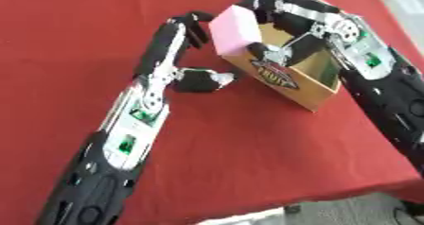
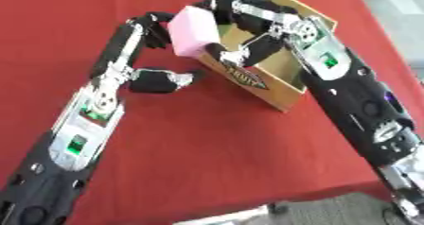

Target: Pick up the objects with one hand, pass them to the other hand, and then place them into the box on the other side of the table.

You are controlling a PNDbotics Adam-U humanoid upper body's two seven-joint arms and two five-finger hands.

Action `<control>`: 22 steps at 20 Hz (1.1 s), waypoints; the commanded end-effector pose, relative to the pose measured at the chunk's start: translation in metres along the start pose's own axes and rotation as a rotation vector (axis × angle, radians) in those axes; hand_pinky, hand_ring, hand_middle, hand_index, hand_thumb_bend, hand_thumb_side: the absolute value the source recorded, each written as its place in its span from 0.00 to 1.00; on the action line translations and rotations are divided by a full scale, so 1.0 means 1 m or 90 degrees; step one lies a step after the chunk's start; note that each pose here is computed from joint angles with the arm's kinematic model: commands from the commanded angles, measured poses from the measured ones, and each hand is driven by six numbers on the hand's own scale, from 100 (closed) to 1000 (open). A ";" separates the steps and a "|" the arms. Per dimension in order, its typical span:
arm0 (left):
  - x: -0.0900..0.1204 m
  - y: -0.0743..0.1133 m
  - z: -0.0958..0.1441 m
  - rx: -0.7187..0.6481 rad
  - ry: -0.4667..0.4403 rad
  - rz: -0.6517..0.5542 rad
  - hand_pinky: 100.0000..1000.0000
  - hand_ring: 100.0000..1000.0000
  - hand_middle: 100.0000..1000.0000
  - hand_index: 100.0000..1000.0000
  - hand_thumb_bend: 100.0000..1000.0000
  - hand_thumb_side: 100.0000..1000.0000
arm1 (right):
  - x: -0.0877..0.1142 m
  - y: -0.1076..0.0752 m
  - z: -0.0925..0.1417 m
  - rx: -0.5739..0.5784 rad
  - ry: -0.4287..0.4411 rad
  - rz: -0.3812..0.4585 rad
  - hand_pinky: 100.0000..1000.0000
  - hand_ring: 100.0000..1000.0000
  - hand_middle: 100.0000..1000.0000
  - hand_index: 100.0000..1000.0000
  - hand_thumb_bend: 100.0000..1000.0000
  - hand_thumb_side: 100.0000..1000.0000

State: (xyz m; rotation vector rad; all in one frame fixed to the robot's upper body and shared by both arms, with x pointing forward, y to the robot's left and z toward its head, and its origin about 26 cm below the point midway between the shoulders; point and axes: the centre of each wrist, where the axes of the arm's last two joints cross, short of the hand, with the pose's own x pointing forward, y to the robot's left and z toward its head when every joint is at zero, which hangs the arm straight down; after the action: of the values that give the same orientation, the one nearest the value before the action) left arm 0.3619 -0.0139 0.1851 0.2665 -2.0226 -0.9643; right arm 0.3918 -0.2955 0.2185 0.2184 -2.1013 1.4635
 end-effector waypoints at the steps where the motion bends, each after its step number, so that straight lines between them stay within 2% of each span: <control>1: 0.005 0.002 -0.002 0.016 -0.011 -0.007 0.67 0.56 0.51 0.83 0.81 0.14 | 0.010 -0.012 0.002 0.102 -0.079 0.098 0.75 0.80 0.28 0.38 0.00 0.12; 12: -0.011 0.009 0.006 0.052 0.013 -0.023 0.67 0.57 0.51 0.84 0.84 0.16 | 0.014 -0.024 0.019 0.059 -0.067 0.078 0.75 0.80 0.29 0.39 0.00 0.11; 17: -0.028 0.035 0.022 0.090 0.029 -0.057 0.67 0.57 0.51 0.83 0.84 0.17 | 0.026 -0.044 0.045 -0.003 -0.059 0.055 0.75 0.80 0.29 0.40 0.00 0.15; 22: -0.035 0.065 0.039 0.127 0.044 -0.078 0.67 0.57 0.50 0.83 0.82 0.18 | 0.033 -0.059 0.074 -0.053 -0.036 0.038 0.75 0.80 0.30 0.40 0.00 0.19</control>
State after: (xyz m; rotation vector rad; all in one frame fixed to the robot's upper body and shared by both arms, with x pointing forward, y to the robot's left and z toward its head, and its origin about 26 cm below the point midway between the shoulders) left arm 0.3657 0.0617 0.1835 0.5088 -2.0221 -0.8387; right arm 0.3707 -0.3672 0.2455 0.2185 -2.1875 1.2279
